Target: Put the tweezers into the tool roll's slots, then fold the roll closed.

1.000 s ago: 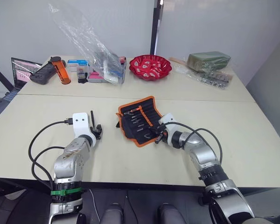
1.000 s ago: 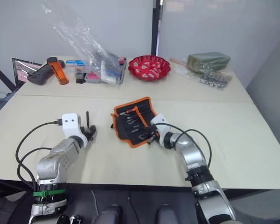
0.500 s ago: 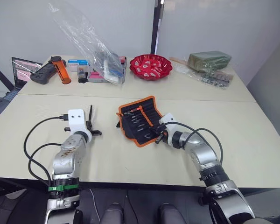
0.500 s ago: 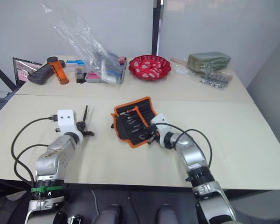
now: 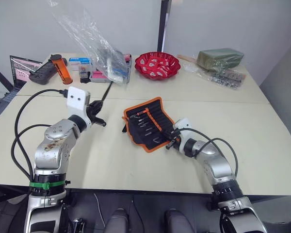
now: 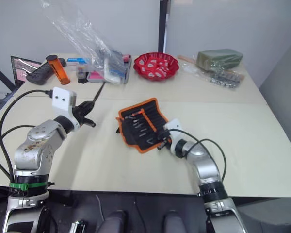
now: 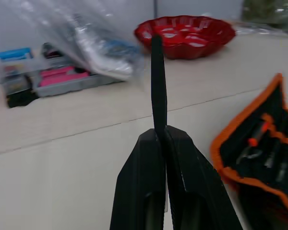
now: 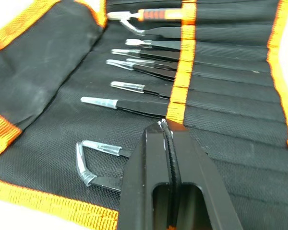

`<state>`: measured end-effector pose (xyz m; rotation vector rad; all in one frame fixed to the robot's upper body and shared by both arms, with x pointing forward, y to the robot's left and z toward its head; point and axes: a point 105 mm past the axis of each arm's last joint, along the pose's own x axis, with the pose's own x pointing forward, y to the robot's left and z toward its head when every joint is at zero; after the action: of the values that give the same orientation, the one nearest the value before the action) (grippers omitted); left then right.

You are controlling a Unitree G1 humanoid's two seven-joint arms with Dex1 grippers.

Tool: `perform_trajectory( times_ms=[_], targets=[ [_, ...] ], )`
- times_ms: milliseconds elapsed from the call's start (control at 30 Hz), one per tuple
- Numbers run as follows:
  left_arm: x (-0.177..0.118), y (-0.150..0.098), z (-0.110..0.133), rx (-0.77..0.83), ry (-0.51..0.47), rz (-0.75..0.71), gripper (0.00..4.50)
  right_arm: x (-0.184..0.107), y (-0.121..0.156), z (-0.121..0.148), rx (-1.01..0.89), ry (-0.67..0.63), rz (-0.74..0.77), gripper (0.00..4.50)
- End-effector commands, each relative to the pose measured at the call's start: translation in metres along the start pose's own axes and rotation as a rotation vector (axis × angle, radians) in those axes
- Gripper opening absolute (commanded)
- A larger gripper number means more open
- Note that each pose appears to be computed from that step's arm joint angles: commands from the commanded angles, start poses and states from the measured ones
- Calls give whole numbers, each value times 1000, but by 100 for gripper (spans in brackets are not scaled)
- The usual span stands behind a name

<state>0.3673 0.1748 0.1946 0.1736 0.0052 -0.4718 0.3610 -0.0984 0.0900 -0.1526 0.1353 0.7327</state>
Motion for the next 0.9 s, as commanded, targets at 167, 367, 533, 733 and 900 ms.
perform_trajectory(
  times_ms=[167,367,533,733,900],
  targets=[
    [7,-49,25,66,13,-335,3,-13,-9,-29,36,106,-79,0],
    [12,-74,7,148,216,-499,3,-17,-9,-40,48,138,-102,0],
    [20,-91,-9,212,338,-584,3,-21,-9,-47,53,157,-116,0],
    [33,-100,-30,279,430,-603,3,-25,-9,-52,63,168,-136,0],
    [40,-106,-38,284,448,-589,3,-30,-13,-55,64,177,-152,0]
  ],
)
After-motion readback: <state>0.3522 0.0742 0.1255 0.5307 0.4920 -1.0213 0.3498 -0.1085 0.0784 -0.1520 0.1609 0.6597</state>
